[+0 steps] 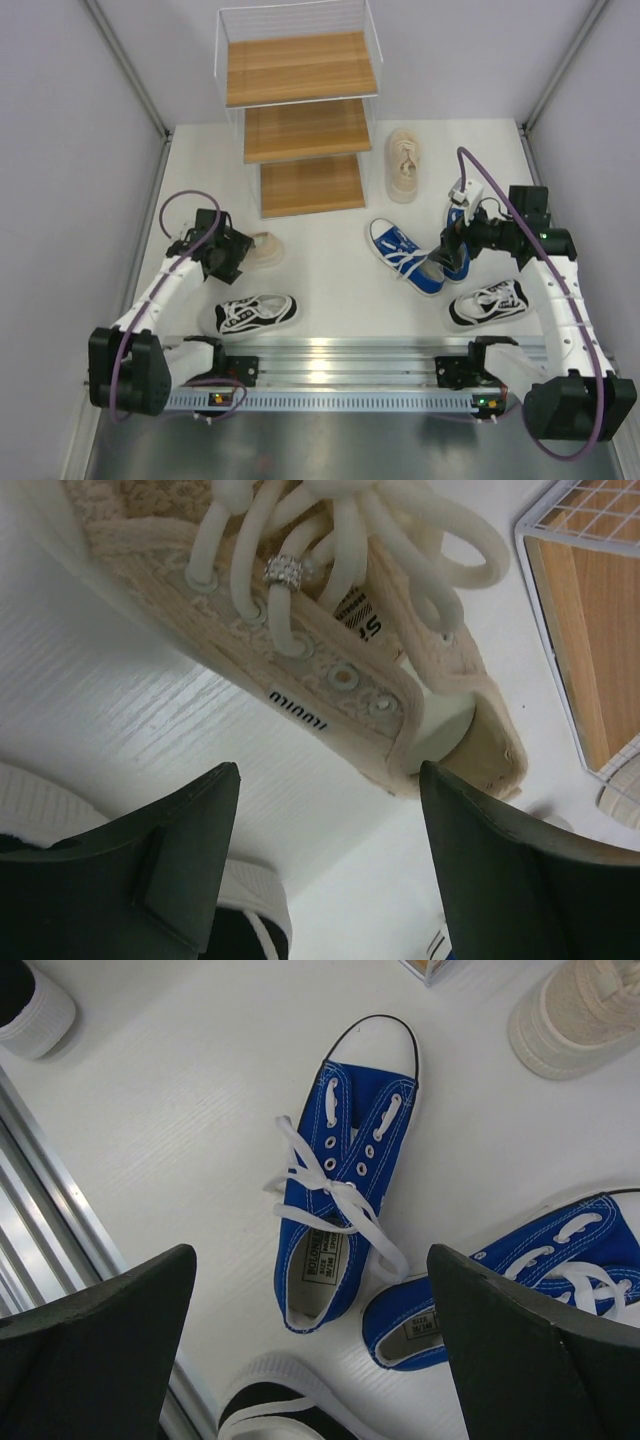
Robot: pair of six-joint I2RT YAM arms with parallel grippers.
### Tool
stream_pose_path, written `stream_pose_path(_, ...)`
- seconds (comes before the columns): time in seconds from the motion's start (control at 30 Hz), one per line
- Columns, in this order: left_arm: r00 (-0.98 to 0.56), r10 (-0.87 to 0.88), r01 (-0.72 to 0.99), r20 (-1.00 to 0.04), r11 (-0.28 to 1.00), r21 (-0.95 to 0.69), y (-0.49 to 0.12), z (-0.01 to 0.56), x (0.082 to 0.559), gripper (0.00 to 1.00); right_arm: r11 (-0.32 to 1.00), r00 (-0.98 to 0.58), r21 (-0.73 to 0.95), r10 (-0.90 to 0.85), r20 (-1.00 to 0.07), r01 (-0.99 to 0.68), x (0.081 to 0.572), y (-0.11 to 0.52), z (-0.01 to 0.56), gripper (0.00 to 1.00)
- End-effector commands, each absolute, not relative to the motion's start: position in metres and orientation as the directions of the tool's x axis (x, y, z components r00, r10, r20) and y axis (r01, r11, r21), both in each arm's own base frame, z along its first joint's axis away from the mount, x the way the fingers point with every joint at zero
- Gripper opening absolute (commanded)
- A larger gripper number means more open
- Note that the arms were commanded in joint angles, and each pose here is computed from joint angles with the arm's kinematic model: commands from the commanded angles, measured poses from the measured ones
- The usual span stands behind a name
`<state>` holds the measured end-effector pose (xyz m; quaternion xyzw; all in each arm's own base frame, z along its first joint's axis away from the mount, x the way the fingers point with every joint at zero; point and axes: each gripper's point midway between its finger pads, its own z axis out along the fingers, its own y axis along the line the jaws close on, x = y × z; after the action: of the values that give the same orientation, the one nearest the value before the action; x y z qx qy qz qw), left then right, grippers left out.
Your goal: Place and organize the shoes onto the shoe shelf
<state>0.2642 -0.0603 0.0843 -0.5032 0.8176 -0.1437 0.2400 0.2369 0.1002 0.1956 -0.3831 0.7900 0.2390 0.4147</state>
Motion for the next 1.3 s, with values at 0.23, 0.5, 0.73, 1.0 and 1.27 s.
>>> stream_pose_path(0.23,-0.367,-0.878,-0.728,-0.308,0.477,-0.492,-0.057,0.072,0.301,0.27,0.567,-0.308,0.017,-0.422,-0.852,-0.824,0.235,0.102,0.200,0.99)
stream_pose_path(0.5,-0.411,-0.737,-0.548,-0.537,0.670,-0.501,-0.039,0.124,0.293,0.00,0.574,-0.317,0.020,-0.422,-0.849,-0.818,0.237,0.099,0.199,1.00)
stream_pose_path(0.73,-0.461,-0.596,-0.310,-0.658,0.802,-0.510,-0.049,0.171,0.267,0.00,0.578,-0.312,0.009,-0.426,-0.849,-0.816,0.243,0.097,0.203,0.99)
stream_pose_path(1.0,-0.595,-0.508,0.004,-0.623,0.773,-0.634,-0.104,0.209,0.236,0.00,0.576,-0.299,-0.001,-0.426,-0.854,-0.818,0.251,0.097,0.206,0.99)
stream_pose_path(1.27,-0.763,-0.385,0.134,-0.519,0.692,-0.710,-0.143,0.204,0.214,0.00,0.580,-0.293,-0.004,-0.417,-0.860,-0.814,0.254,0.097,0.207,1.00)
